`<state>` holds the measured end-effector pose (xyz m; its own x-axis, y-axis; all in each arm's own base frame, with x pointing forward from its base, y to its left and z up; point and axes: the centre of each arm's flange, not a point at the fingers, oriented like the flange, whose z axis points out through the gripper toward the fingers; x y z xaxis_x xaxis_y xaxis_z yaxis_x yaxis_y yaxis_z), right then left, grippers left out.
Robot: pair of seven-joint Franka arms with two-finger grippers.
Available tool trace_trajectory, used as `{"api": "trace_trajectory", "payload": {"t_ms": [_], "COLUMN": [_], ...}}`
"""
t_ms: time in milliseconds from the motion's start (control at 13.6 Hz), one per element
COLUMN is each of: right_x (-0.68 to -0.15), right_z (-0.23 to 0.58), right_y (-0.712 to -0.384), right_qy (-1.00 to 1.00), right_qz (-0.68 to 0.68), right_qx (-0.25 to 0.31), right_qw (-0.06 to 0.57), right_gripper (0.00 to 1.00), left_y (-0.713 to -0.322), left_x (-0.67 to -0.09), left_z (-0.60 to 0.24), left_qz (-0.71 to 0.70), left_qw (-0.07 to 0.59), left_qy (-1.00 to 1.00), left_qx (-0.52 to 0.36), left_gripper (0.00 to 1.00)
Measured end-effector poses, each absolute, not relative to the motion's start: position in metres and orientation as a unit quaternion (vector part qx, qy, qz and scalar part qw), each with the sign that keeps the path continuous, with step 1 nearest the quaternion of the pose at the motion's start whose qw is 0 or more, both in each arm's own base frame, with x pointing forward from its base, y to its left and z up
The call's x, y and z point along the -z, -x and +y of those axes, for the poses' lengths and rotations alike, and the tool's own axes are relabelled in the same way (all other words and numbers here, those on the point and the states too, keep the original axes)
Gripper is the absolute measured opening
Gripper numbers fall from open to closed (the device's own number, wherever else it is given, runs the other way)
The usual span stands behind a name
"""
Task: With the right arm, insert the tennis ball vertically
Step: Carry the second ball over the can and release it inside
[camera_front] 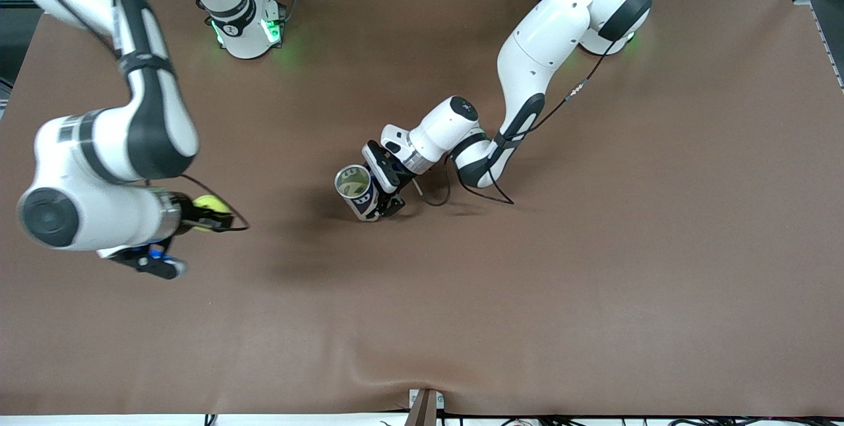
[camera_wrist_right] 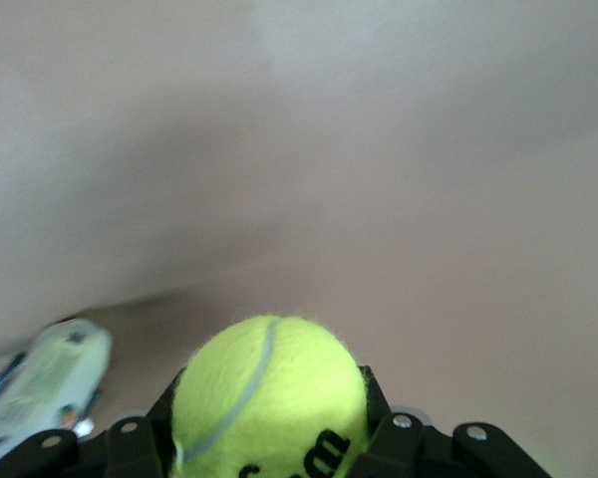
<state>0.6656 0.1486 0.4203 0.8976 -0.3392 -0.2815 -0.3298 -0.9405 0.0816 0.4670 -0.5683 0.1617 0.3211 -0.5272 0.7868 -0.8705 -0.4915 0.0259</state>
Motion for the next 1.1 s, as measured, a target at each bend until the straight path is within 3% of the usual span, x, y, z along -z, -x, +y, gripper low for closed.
{"api": "trace_trajectory", "payload": {"t_ms": [587,1102], "right_x": [-0.424,-0.404], "right_z": [0.322,0.365], "right_y": [-0.611,-0.595], "right_qy": [-0.967,-0.966], "right_qz": [-0.215,-0.218], "right_qx": [0.133,0.137], "right_qw": [0.027,0.021], "right_gripper": [0.67,0.67], "left_y": [-0.467,-0.467], "left_x": [-0.162,-0.162], "left_z": [-0.568,-0.568], "left_qz": [-0.448,-0.448], "left_qw": [0.231,0.231], "left_qy": [-0.779,-0.779], "left_qx": [-0.373,-0.373], "left_gripper": [0.77,0.77]}}
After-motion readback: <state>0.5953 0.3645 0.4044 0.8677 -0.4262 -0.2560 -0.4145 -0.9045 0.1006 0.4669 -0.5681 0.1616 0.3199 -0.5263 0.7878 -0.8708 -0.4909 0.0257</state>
